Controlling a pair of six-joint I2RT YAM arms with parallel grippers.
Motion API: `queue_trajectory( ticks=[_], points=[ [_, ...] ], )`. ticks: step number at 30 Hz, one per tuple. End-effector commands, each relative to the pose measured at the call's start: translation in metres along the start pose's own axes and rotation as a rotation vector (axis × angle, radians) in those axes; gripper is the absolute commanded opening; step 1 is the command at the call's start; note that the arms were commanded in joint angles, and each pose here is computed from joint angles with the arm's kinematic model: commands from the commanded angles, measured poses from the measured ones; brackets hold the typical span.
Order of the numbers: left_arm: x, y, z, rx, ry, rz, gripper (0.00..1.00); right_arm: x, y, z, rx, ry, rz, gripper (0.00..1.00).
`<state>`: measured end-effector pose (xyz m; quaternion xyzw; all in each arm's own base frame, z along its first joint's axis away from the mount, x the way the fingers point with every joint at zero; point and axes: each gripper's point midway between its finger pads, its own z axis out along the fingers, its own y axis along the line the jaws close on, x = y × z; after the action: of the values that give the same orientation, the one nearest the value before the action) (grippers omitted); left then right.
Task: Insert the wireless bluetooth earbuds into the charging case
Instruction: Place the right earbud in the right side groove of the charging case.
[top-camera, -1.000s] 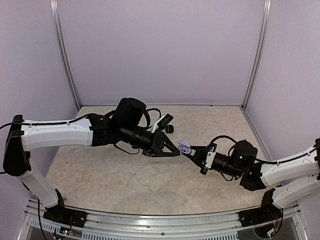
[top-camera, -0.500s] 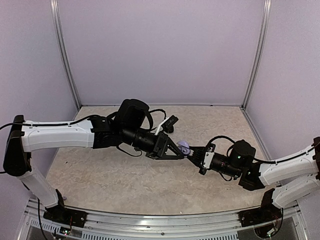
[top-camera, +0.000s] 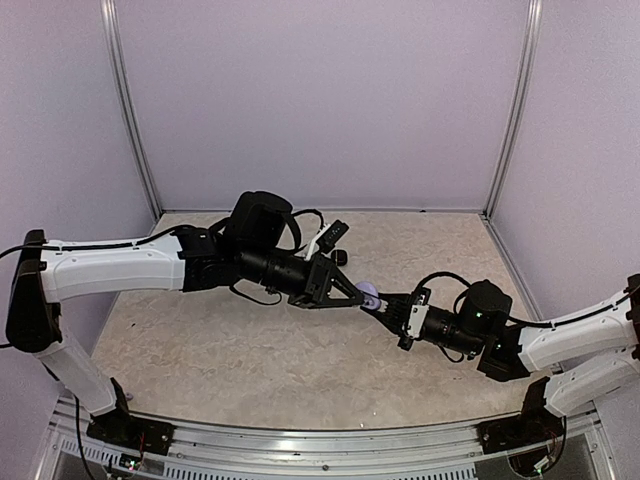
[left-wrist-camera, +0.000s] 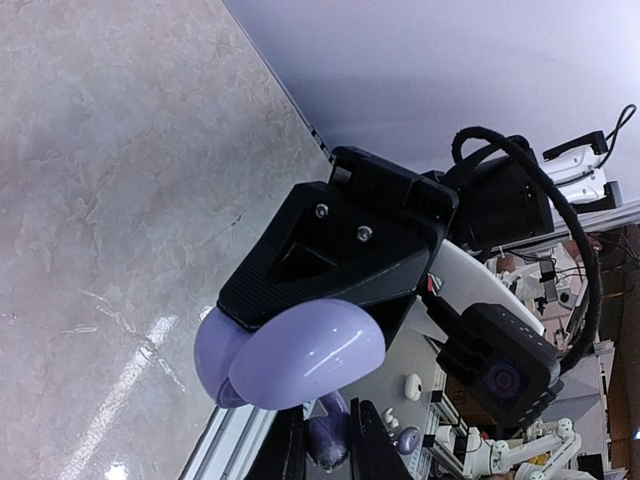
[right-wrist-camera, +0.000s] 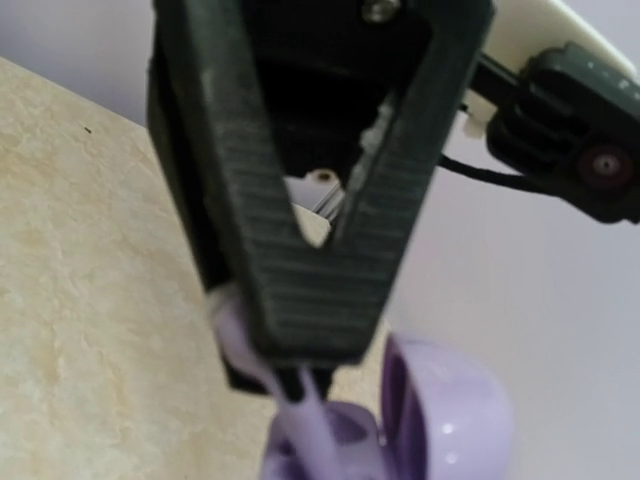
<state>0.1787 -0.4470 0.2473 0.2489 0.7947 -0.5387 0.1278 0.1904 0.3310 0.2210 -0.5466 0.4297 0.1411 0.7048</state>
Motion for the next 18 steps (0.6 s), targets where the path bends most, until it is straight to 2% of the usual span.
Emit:
queue_trajectory(
  ticks=[1,18],
  points=[
    [-0.004,-0.001,-0.002,-0.013,-0.010,0.007,0.00,-0.019,-0.008,0.001,0.024,-0.057,-0.006,0.00],
    [-0.002,0.024,0.002,-0.117,0.004,-0.072,0.00,-0.019,-0.006,0.002,0.019,-0.061,-0.016,0.00]
  ],
)
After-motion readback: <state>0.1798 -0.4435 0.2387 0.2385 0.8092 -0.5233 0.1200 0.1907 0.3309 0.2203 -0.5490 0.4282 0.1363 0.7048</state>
